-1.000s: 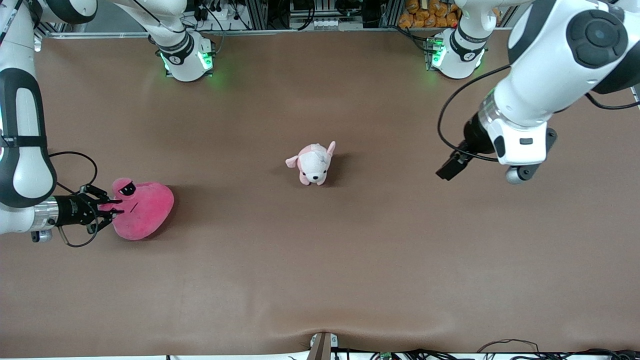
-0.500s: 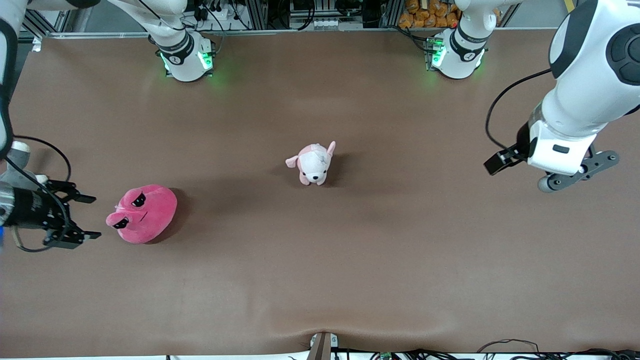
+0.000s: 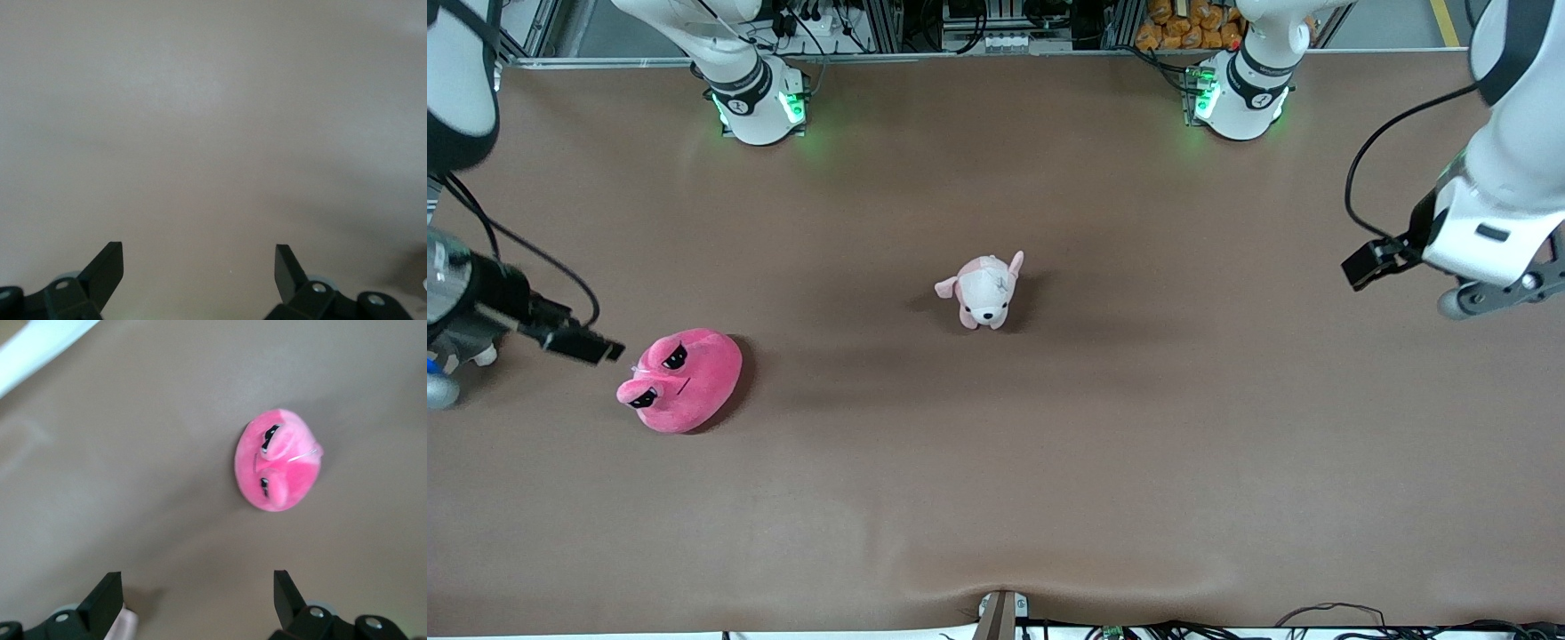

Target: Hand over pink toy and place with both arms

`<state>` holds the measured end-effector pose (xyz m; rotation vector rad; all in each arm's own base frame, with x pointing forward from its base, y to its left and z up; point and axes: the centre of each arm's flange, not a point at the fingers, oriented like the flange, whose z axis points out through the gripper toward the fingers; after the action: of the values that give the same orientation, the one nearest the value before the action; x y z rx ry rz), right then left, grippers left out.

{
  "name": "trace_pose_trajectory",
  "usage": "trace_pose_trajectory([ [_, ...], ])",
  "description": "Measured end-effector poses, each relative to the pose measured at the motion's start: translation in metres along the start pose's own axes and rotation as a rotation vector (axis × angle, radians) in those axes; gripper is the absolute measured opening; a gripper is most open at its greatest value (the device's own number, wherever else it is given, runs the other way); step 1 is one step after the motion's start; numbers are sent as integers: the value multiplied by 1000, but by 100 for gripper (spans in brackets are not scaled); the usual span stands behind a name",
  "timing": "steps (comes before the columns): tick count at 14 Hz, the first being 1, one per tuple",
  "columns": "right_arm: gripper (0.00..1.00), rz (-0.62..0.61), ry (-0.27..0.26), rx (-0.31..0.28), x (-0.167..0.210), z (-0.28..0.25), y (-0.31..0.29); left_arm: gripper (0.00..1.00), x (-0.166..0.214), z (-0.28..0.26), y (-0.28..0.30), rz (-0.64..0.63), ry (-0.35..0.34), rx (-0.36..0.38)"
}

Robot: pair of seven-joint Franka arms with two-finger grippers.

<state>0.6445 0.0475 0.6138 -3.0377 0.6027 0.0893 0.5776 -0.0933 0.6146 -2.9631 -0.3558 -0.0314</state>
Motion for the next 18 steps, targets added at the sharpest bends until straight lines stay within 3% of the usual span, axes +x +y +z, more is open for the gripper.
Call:
trace_pose_trajectory([
  [2, 100, -262, 51, -98, -20, -25, 1, 100, -15, -7, -7, 7, -36, -28],
  [4, 100, -469, 39, -149, -42, -50, 8, 100, -33, -10, -18, -2, -61, -38],
  [5, 100, -507, 23, -155, -51, -59, 17, 100, -43, -10, -22, -3, -69, -38],
  [7, 100, -521, 5, -125, -59, -63, 34, 100, -64, -8, -29, -1, -79, -33],
  [10, 100, -504, 25, -76, -65, -43, 56, 100, -91, 0, -38, 5, -76, -37],
  [14, 100, -504, 55, -85, -92, -30, 62, 100, -105, 1, -44, 5, -68, -39],
  [18, 100, -496, 72, -83, -92, -34, 66, 100, -106, 7, -47, 7, -57, -46],
])
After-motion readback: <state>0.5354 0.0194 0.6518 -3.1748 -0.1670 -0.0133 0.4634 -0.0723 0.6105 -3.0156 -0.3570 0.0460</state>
